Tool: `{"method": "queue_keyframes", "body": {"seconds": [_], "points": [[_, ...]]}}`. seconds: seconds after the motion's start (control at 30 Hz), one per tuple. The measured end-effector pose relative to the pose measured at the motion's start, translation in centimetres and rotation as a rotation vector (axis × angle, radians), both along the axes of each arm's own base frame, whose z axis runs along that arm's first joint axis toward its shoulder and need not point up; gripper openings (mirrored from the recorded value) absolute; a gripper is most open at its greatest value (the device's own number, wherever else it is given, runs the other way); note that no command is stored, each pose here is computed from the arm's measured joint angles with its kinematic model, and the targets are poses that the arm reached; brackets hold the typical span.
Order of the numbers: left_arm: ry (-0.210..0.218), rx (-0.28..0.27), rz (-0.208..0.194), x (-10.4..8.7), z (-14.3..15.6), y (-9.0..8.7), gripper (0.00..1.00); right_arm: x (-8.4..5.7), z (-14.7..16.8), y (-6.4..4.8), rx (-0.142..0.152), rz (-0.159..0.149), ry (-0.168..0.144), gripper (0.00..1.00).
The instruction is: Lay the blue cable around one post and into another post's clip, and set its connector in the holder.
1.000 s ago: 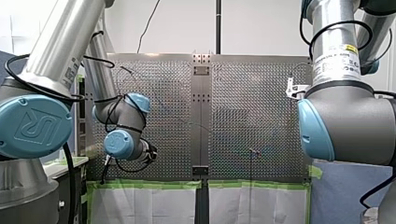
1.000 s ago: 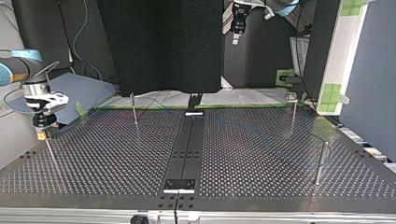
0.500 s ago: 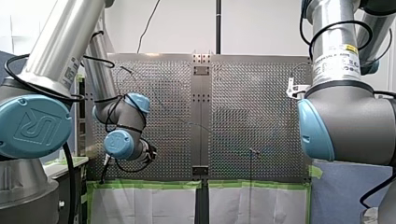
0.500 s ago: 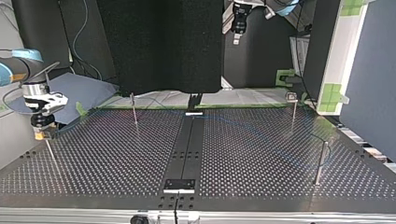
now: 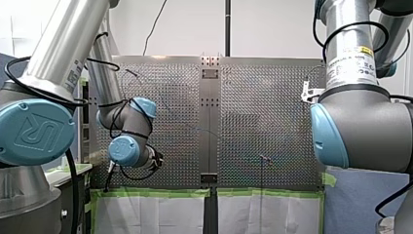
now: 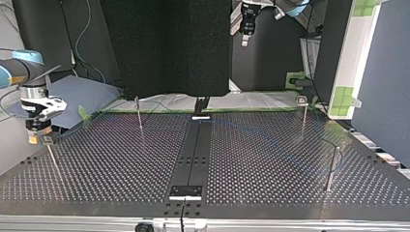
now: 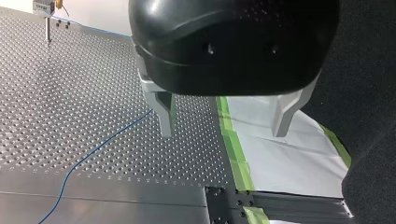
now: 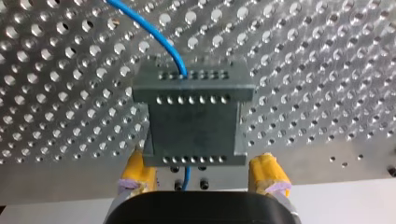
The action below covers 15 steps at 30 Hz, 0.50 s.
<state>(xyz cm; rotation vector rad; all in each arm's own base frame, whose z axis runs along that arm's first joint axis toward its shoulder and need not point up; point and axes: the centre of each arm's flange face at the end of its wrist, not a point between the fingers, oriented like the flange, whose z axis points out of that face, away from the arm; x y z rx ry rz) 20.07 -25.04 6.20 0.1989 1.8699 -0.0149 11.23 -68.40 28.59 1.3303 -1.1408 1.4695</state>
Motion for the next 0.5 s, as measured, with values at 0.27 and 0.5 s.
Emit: {"method": "queue_keyframes", "body": {"seconds": [0.27, 0.5], "points": [[0.000, 0.000, 0.000, 0.01, 0.01, 0.00, 1.00, -0.59, -0.04, -0.09, 0.003, -0.053, 0.000, 1.00], [0.000, 0.000, 0.000, 0.00, 0.00, 0.00, 1.00, -0.79, -0.07, -0.07, 0.008, -0.073, 0.000, 1.00]]}}
